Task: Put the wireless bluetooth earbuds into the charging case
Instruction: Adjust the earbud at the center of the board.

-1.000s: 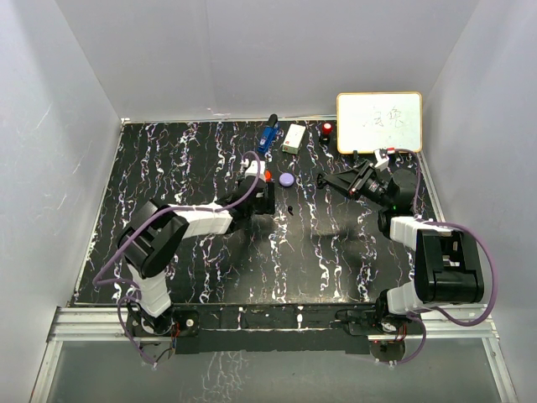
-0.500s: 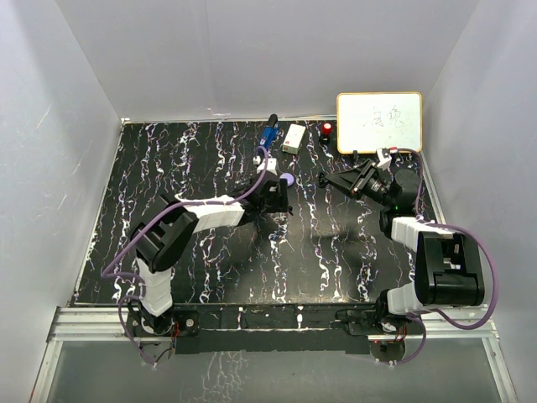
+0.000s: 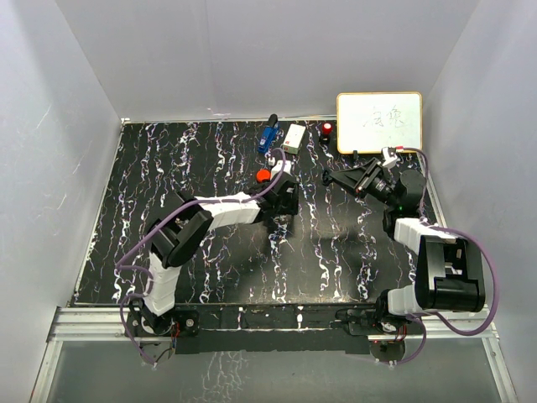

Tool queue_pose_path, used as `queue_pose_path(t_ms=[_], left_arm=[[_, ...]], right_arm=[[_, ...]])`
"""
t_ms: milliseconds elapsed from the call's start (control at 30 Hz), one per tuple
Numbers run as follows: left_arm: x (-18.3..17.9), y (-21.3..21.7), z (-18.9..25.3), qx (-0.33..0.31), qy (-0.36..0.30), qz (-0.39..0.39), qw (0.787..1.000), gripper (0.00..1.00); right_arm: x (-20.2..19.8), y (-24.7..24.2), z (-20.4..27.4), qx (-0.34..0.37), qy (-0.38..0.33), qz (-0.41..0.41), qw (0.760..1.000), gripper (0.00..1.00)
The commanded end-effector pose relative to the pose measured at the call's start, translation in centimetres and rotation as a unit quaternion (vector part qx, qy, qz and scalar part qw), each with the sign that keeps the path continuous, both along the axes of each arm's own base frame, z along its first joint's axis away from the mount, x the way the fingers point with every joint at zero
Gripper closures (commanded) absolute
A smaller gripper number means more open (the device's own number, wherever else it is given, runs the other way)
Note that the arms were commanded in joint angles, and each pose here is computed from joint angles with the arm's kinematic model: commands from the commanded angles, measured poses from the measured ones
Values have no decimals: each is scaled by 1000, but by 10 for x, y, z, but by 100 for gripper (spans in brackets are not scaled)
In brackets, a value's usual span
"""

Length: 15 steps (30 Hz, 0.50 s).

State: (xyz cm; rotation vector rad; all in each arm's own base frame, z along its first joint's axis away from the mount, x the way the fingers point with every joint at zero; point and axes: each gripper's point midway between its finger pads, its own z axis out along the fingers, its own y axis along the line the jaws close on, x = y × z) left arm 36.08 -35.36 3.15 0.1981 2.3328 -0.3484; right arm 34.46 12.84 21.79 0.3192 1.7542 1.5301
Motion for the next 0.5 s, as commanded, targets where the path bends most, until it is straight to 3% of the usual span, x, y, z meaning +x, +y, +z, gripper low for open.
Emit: queue_pose_path(t_ms=[0, 467], left_arm=[[0, 1, -1, 29, 4, 11, 1000, 40], [-6, -2, -17, 97, -7, 14, 995, 45]], right_arm=[[-7, -3, 19, -6, -48, 1, 999, 100], [-11, -10, 15, -5, -45, 0, 999, 100]])
